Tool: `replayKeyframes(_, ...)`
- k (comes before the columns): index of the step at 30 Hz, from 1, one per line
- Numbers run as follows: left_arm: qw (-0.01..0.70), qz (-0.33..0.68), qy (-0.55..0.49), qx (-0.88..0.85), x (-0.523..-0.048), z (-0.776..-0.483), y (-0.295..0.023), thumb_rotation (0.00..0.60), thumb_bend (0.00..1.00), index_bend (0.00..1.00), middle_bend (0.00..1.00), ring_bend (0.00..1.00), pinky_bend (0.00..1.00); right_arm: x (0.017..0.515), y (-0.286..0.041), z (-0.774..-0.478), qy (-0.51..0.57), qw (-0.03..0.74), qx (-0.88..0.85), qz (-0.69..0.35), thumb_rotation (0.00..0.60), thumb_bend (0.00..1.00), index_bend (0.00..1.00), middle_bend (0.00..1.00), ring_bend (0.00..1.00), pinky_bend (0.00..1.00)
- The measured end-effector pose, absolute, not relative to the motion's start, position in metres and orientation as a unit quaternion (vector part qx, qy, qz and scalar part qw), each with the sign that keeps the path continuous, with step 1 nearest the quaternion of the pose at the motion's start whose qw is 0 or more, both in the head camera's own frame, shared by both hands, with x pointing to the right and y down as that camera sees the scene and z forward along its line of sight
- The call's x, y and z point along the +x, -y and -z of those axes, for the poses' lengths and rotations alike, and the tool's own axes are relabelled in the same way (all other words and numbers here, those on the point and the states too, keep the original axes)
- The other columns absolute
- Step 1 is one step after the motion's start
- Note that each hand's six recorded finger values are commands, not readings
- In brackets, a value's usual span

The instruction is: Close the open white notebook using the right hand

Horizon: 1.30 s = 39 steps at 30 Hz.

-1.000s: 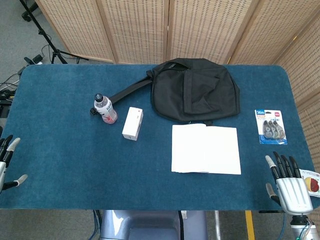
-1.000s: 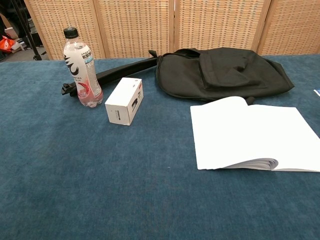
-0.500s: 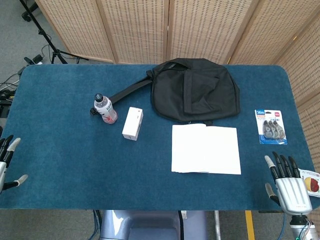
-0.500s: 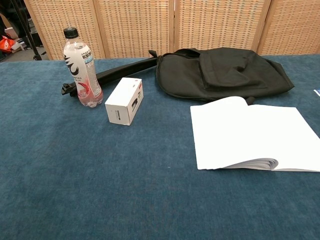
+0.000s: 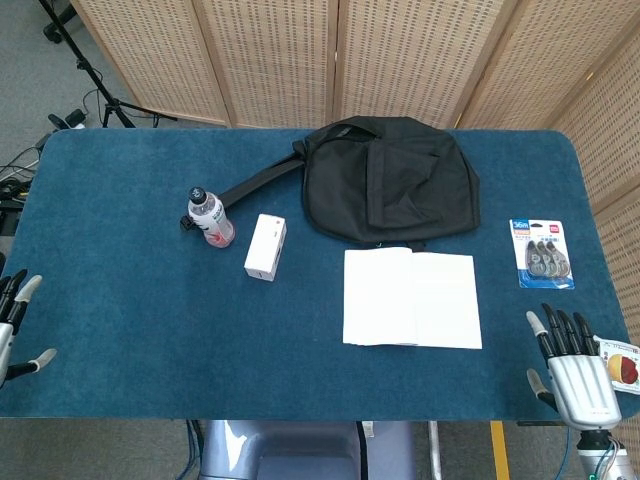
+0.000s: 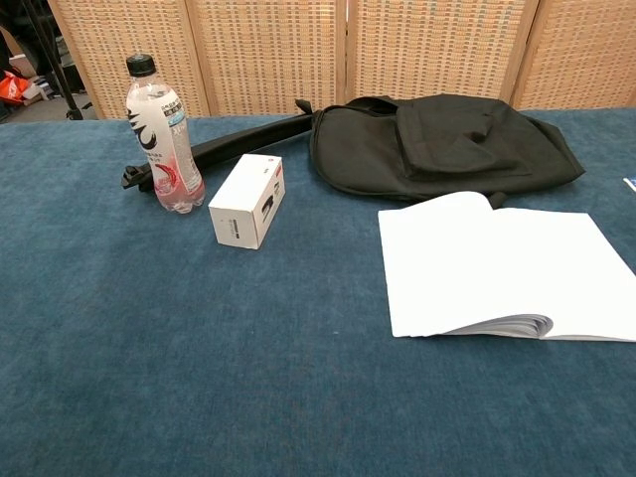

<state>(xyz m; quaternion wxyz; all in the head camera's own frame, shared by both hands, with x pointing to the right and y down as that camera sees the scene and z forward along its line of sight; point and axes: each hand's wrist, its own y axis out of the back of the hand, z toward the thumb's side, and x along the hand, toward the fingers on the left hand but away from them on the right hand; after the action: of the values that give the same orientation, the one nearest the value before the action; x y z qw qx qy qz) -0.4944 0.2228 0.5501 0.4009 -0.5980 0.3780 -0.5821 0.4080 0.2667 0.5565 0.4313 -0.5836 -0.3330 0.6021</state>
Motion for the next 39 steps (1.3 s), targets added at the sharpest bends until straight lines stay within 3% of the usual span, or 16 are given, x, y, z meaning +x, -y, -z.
replayKeyframes(39, 0.394, 0.581, -0.372, -0.607, -0.493, -0.558, -0.222, 0.552, 0.07, 0.0, 0.0, 0.0, 0.0, 0.299, -0.261, -0.617, 0.336, 0.383, -0.629, -0.587, 0.6, 0.31, 0.0, 0.0, 0.0, 0.0)
